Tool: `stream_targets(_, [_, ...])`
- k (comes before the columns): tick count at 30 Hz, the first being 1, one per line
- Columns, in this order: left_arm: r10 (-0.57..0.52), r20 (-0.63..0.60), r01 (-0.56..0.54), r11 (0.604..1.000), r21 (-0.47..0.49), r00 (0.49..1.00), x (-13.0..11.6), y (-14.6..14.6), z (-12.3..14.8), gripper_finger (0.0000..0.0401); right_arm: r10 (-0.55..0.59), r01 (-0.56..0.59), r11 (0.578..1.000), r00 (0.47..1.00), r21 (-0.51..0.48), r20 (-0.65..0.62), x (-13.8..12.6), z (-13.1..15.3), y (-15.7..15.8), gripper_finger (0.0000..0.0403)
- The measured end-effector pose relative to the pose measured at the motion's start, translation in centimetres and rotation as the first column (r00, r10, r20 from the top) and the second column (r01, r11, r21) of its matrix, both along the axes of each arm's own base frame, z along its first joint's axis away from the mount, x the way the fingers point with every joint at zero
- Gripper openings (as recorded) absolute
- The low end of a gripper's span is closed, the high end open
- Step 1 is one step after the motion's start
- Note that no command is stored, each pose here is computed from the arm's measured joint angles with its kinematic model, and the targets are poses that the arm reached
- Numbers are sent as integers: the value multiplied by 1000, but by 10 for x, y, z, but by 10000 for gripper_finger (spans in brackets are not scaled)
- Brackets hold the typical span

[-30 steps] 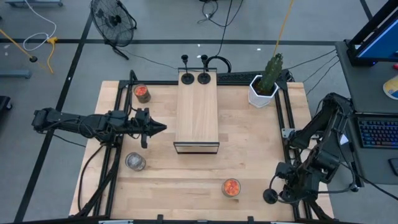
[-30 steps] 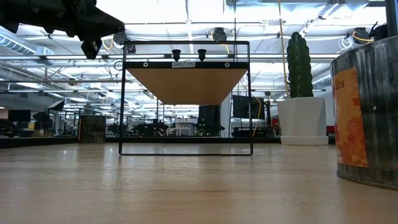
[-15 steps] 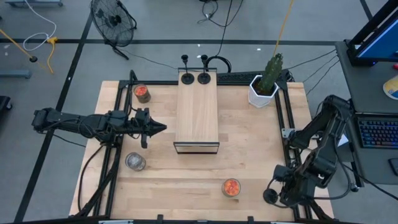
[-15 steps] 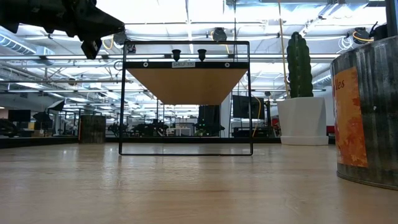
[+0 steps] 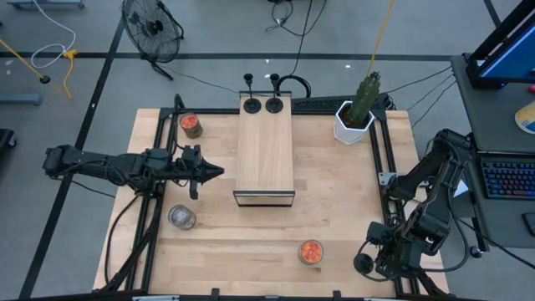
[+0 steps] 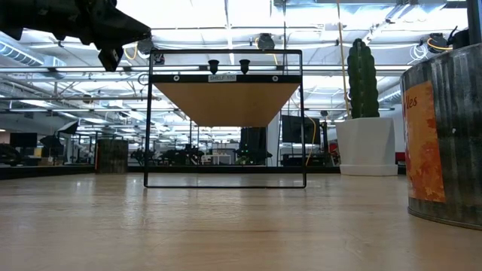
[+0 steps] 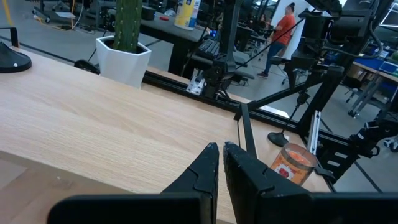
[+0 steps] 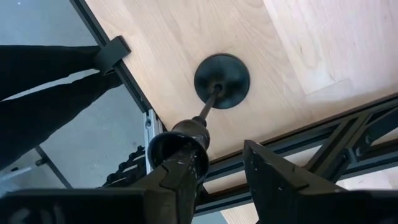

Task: Pick & Place candle stick holders
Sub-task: Put the black candle holder on the shelf

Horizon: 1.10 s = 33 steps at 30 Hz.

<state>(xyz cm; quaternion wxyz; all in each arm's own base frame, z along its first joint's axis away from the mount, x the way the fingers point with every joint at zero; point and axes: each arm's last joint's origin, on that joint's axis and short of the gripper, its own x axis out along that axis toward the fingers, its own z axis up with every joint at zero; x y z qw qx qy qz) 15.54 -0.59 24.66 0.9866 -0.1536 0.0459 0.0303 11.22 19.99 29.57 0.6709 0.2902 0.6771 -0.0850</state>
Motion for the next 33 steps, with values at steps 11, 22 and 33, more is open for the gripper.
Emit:
stream_targets(11, [0, -1, 0, 1000, 1, 1000, 0, 0, 0, 31, 1, -1, 1000, 1000, 23, 10, 2, -11, 3, 108])
stream_targets(22, [0, 1, 0, 1000, -6, 1000, 0, 0, 0, 31, 17, -18, 998, 1000, 59, 10, 2, -23, 4, 42])
stream_targets(33, [4, 11, -3, 1000, -7, 1000, 0, 0, 1, 31, 29, -30, 998, 1000, 60, 4, -7, -14, -11, 12])
